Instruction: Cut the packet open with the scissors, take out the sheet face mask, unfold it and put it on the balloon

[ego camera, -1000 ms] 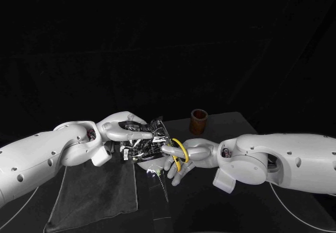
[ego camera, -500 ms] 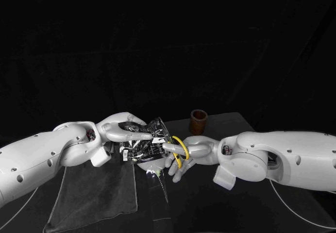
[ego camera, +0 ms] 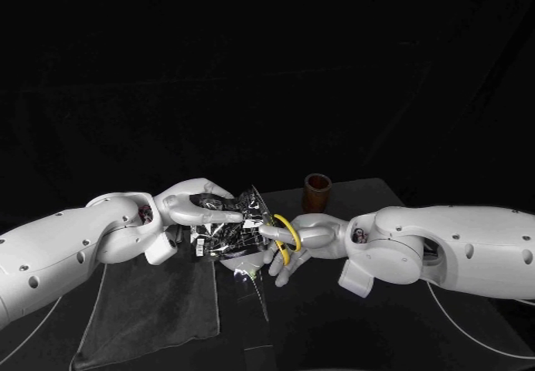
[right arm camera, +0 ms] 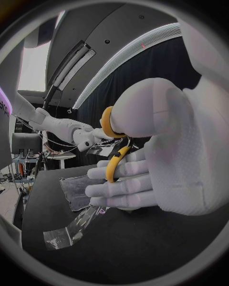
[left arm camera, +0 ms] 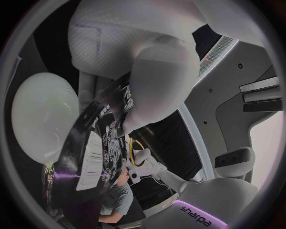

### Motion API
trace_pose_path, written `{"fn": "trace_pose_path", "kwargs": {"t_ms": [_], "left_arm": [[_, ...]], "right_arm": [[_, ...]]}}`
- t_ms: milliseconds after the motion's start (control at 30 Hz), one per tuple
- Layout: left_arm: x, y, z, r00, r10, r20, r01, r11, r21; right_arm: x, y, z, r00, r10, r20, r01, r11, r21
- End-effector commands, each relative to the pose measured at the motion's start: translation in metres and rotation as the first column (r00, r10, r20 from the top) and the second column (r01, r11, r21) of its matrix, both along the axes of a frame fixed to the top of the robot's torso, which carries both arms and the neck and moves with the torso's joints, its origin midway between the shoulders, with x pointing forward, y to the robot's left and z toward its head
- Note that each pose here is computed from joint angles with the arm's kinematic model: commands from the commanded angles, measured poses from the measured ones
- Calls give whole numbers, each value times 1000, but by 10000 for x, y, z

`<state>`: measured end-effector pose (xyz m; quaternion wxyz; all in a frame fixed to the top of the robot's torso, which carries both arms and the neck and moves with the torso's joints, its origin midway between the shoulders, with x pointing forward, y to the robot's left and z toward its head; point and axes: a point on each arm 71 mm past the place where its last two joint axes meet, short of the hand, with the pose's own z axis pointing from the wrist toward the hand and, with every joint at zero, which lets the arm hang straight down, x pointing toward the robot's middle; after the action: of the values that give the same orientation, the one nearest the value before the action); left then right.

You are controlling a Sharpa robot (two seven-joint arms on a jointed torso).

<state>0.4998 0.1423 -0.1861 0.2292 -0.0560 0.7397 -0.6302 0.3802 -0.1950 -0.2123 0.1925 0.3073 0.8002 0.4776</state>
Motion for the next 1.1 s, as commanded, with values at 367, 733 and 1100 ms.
{"fn": "trace_pose_path", "kwargs": {"t_ms": [367, 733, 1100], "left_arm": [[-16, -12, 8, 999, -27, -25, 27, 999, -17], [-5, 14, 1, 999, -23, -34, 23, 1000, -16], [-10, 8, -3, 999, -31, -41, 31, 999, -12]], "right_arm": [[68, -53, -6, 1000, 20, 21, -20, 1000, -20], [89, -144, -8, 999, 20, 35, -19, 999, -46], [109, -158, -4, 999, 8, 50, -6, 999, -53]]}}
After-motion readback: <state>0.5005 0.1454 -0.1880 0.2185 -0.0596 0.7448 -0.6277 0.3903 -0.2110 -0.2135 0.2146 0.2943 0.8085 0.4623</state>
